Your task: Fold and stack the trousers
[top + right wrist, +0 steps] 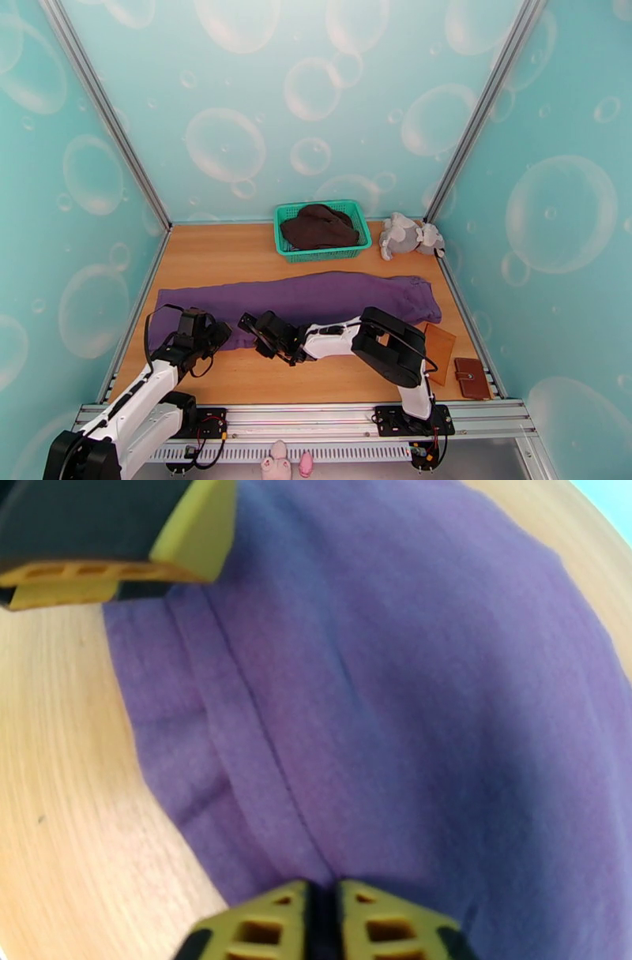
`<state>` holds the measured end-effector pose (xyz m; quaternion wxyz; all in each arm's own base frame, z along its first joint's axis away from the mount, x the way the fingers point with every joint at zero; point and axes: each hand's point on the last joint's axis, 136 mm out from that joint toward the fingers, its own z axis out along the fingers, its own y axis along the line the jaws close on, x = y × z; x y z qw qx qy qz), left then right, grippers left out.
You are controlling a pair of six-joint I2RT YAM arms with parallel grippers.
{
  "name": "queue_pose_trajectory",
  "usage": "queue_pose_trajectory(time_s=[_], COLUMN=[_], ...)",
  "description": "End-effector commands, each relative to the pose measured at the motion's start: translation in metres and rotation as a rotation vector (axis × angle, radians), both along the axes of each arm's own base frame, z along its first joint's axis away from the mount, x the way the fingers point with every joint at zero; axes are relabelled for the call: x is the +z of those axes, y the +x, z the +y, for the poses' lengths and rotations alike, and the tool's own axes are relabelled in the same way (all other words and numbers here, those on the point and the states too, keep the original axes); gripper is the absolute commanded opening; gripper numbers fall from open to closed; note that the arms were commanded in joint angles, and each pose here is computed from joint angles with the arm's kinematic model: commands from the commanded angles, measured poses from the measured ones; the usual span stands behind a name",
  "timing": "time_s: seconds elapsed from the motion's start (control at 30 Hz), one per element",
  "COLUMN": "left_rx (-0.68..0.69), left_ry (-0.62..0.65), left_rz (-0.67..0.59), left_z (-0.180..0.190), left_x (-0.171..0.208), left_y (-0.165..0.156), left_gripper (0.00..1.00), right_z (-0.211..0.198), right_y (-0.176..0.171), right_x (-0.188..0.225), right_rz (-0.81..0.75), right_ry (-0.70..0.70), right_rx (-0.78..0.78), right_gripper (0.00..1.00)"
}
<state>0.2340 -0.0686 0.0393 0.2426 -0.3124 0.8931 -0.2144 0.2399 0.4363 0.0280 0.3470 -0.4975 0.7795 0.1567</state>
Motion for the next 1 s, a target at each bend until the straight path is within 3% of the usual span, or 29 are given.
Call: queue_pose_trajectory(time_s=[0.0, 0.63, 0.97], left_rx=[0.014, 0.012, 0.003], left_ry=[-0.006, 0.0, -0.105], left_rz=[-0.012, -0.025, -0.067], left_z=[0.001, 0.0, -0.017], left_x=[-0.003, 0.0, 0.013], left_y=[0.004, 0.01, 0.006], left_gripper=[0.38, 0.39, 0.42], right_z=[0.007, 0.016, 0.02], right_y=[-0.003, 0.001, 0.006], right_x=[0.0, 0.059, 0.07], right_rz=[0.007, -0.075, -0.099], right_ry=[-0.008, 0.056, 0.066], right_rx=[0.022, 0.03, -0.002], right_gripper=[0.02, 0.0, 0.0])
